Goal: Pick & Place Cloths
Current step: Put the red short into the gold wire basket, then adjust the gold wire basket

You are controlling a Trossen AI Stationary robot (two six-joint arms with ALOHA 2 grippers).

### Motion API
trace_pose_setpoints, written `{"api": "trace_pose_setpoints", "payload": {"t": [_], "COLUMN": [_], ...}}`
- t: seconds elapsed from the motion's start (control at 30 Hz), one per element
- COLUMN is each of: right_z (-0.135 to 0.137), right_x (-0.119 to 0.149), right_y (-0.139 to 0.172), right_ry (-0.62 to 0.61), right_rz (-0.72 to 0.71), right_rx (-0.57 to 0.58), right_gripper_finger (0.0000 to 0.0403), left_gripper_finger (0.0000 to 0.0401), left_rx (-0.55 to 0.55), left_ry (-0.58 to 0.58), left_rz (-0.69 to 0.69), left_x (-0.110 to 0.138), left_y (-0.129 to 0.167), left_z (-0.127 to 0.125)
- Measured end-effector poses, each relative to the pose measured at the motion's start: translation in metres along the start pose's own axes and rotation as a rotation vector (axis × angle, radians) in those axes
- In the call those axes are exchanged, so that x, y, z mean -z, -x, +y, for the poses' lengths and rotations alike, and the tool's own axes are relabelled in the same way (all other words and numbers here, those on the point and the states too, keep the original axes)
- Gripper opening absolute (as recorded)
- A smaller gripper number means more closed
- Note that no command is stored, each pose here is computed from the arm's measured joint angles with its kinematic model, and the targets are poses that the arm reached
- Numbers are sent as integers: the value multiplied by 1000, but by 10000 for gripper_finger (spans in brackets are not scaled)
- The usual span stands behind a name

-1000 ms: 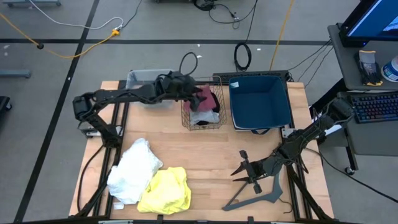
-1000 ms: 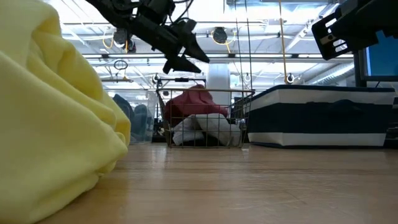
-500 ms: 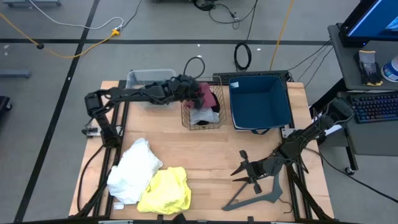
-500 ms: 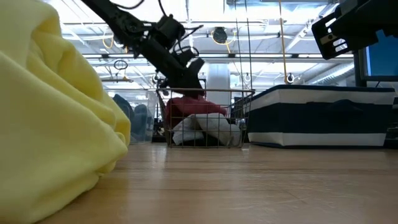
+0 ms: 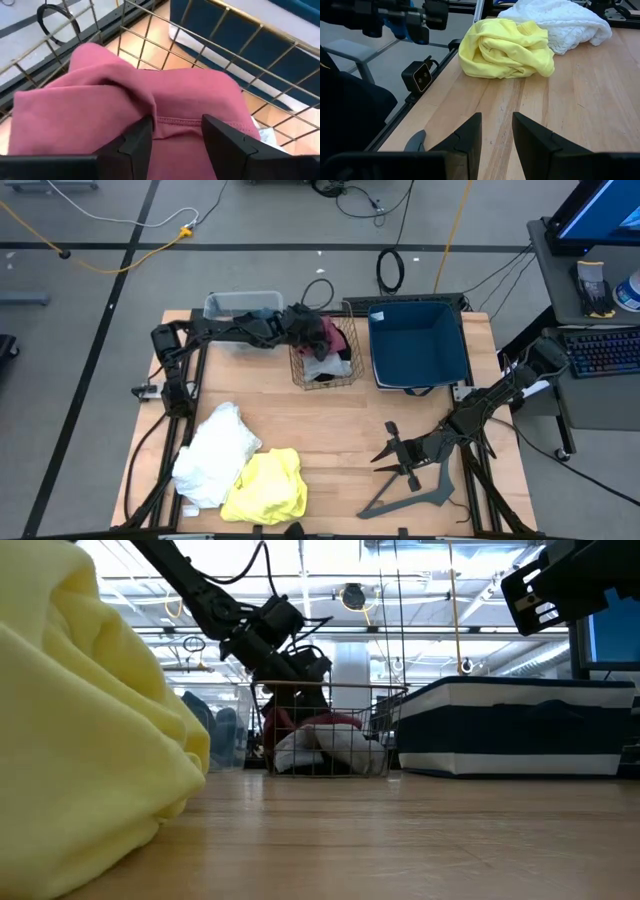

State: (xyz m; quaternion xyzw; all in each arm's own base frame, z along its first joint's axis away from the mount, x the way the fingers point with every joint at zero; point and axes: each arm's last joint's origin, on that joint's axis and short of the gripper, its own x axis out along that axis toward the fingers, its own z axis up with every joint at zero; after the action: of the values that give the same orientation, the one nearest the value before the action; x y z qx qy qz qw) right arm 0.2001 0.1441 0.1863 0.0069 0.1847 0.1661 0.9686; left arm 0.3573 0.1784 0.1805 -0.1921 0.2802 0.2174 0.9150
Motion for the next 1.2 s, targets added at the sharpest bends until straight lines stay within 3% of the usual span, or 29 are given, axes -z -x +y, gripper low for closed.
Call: {"api": "trace_pose_setpoints", "payload": {"t": [0.27, 0.47, 0.67, 0.83, 1.03, 1.2], "right_z": [0, 0, 0, 0, 0, 0], "right_x": [0, 0, 0, 0, 0, 0], "right_y": [0, 0, 0, 0, 0, 0], "right_ry": [0, 0, -5, -7, -7, -7], "right_rz": [0, 0, 0, 0, 0, 0], "right_rx": [0, 0, 0, 0, 0, 0], "right_gripper_finger": [100, 100, 100, 100, 100, 100], "left_gripper_finger": [172, 172, 172, 172, 172, 172], "left_rx": [49, 147, 236, 194, 254, 186], "left_ry": [-19, -107, -319, -431, -512, -521], "left_rz": [-104, -150, -83, -49, -16, 59], "left_x": [-22, -30, -7, 13, 35, 52], "left_y": [28, 55, 60, 66, 75, 81], "left_z": [-15, -51, -101, -136, -170, -181]}}
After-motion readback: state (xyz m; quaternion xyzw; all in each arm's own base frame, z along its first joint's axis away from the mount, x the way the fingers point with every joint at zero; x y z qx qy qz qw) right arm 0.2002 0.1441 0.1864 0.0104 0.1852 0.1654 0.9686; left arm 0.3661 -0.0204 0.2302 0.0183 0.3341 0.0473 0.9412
